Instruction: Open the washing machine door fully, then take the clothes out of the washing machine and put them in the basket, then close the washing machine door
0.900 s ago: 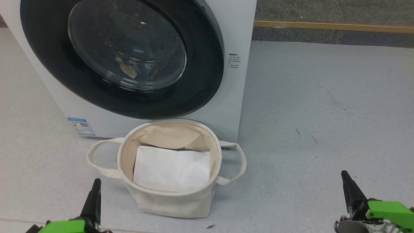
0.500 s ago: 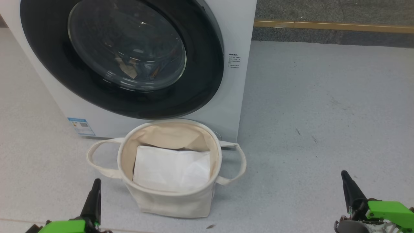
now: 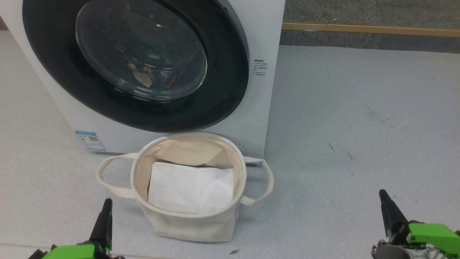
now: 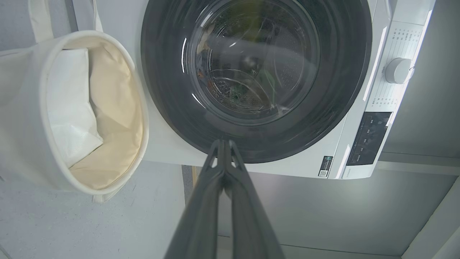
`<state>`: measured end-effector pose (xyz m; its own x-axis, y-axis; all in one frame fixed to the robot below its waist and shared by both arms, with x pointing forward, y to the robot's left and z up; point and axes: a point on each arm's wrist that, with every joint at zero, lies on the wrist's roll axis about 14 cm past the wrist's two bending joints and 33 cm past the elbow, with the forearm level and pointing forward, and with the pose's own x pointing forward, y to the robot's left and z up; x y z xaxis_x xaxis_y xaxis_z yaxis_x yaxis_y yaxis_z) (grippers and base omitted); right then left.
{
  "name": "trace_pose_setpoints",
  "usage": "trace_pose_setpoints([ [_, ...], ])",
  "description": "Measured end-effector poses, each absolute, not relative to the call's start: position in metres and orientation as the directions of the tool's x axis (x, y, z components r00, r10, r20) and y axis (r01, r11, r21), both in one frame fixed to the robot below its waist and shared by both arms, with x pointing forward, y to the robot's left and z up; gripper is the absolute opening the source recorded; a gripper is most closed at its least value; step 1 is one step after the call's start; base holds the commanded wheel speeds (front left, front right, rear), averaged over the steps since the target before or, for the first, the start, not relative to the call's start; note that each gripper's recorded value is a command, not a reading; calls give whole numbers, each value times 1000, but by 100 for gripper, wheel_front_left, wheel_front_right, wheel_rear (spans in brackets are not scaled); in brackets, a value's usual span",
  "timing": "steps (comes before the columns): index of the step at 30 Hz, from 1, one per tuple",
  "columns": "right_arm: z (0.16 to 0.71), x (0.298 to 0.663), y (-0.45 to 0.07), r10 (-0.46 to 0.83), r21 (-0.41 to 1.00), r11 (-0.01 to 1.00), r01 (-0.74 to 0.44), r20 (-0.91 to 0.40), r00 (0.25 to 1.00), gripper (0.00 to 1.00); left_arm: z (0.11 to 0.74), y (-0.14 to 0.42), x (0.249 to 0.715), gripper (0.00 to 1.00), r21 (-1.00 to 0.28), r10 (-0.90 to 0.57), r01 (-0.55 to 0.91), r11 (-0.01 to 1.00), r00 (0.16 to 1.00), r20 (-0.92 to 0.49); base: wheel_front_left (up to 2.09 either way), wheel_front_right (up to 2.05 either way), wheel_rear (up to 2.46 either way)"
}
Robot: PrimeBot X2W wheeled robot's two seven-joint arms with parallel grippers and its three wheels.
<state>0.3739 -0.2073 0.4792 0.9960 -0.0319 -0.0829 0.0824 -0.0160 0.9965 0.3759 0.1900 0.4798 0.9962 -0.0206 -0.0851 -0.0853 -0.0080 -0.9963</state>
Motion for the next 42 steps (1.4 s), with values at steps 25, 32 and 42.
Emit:
trace_pose_setpoints([
  [25, 476, 373, -207, -32, 996, -18, 92, -93, 995, 100, 477, 190, 375, 100, -995, -20, -95, -9, 995, -95, 0, 0, 0],
  [32, 432, 348, -205, -37, 974, -39, 225, -227, 973, 100, 431, 188, 349, 100, -971, -15, -236, -26, 972, -236, 0, 0, 0],
  [42, 440, 352, -207, -56, 979, -14, 204, -204, 977, 100, 436, 192, 353, 100, -976, 13, -220, 2, 975, -220, 0, 0, 0],
])
